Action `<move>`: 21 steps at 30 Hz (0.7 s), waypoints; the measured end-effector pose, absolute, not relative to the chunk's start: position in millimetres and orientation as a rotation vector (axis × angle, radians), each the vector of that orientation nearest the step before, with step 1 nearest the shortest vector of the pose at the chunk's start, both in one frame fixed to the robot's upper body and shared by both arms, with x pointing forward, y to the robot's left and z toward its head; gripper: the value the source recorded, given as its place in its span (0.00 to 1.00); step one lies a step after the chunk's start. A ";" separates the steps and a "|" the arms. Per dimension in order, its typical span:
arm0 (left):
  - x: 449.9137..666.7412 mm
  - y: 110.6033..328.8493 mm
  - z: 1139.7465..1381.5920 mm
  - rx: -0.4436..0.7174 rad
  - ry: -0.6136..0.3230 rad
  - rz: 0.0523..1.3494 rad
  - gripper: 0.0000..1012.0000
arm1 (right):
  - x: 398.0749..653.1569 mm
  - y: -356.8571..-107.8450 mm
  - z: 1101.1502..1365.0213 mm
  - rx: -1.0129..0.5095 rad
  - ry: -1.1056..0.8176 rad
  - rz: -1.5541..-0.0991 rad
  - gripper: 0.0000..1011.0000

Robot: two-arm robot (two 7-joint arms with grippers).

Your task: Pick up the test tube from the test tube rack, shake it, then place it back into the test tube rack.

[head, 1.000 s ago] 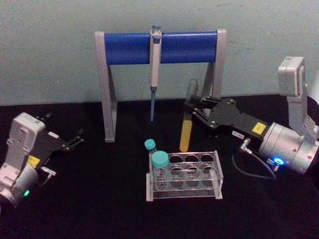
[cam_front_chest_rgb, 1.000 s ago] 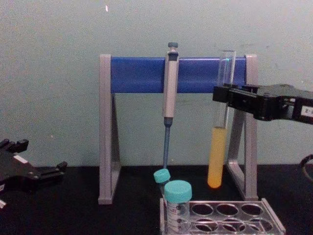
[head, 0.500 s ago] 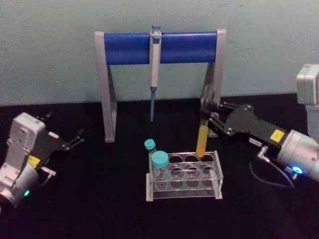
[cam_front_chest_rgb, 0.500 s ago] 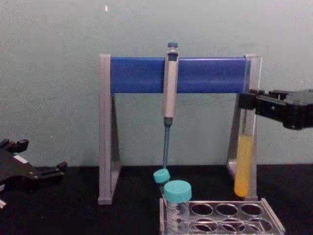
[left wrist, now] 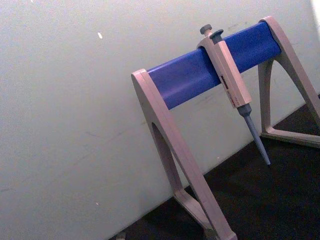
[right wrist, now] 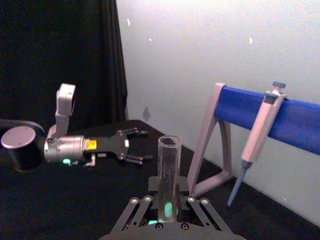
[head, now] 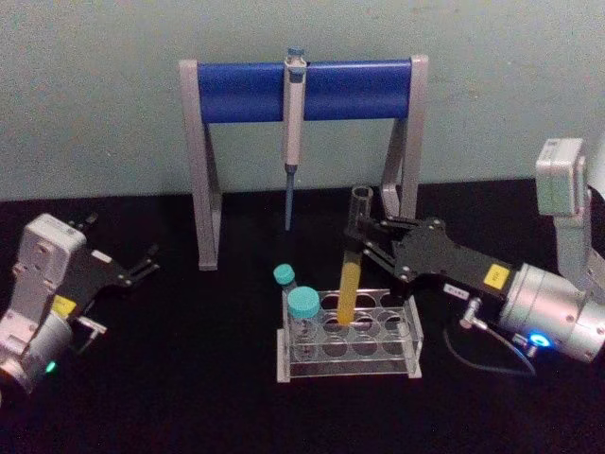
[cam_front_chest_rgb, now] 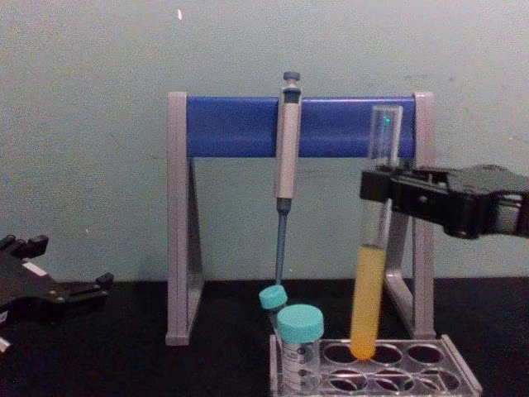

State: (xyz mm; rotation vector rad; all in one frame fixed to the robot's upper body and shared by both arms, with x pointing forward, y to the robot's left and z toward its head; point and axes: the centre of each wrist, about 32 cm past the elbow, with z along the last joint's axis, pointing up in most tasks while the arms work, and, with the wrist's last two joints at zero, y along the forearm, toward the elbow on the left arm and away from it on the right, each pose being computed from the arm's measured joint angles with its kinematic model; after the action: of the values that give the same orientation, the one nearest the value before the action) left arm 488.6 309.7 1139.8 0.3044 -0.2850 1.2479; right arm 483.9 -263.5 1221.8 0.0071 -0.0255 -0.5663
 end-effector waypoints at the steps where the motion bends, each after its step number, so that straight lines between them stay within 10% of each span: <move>1: 488.6 309.7 1139.8 0.304 -0.285 1.248 0.99 | 487.0 -260.7 1222.3 0.014 -0.027 -0.564 0.23; 21: 488.6 309.7 1139.8 0.305 -0.285 1.248 0.99 | 508.8 -255.1 1225.6 0.028 -0.050 -0.649 0.23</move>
State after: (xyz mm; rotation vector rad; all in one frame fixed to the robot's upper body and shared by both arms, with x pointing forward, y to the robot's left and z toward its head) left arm 488.6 309.7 1139.8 0.3045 -0.2850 1.2480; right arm 508.8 -255.1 1225.6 0.0285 -0.0498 -0.6492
